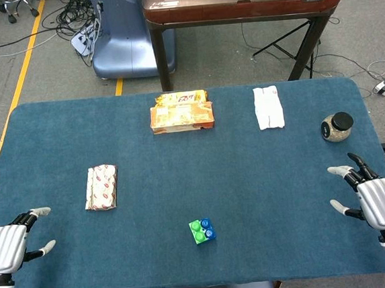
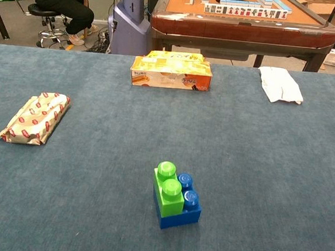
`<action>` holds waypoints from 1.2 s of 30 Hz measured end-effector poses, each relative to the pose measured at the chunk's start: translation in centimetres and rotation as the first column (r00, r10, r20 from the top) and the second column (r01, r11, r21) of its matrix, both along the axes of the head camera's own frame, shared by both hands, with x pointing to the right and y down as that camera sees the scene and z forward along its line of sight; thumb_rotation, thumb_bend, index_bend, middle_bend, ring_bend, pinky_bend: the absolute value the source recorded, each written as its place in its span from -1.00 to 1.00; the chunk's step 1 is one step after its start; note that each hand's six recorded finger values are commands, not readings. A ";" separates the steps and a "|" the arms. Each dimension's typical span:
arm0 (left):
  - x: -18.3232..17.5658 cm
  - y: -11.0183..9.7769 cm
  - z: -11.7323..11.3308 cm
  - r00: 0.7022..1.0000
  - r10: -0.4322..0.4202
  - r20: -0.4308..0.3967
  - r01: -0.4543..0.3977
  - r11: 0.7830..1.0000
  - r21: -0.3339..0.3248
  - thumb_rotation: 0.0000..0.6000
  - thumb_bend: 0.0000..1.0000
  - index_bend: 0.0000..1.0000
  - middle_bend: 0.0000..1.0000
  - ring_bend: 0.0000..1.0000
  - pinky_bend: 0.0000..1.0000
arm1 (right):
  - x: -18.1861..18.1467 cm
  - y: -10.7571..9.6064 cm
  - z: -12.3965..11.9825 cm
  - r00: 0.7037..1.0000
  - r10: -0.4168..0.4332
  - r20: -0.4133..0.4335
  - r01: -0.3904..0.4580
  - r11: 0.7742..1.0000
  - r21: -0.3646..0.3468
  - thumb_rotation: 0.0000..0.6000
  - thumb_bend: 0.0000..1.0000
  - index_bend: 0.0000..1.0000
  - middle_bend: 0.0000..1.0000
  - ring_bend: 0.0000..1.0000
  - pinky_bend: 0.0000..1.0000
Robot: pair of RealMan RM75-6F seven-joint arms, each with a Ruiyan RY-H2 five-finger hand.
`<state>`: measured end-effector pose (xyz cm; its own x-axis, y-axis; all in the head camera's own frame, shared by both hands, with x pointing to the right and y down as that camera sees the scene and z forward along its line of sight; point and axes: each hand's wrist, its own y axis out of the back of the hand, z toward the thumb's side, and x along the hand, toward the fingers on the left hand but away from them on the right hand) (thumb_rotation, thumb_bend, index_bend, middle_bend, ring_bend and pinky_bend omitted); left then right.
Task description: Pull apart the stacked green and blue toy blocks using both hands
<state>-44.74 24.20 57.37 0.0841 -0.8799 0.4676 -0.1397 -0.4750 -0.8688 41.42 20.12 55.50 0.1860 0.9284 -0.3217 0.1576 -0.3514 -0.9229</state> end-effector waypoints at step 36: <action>26.1 1.3 1.3 0.784 0.497 -0.373 -0.535 0.845 0.001 1.00 -1.00 -0.69 1.00 0.85 1.00 | 0.9 -0.9 0.1 1.000 0.023 0.006 -0.023 1.000 -0.003 1.00 -0.82 -0.39 -0.30 -0.34 -0.12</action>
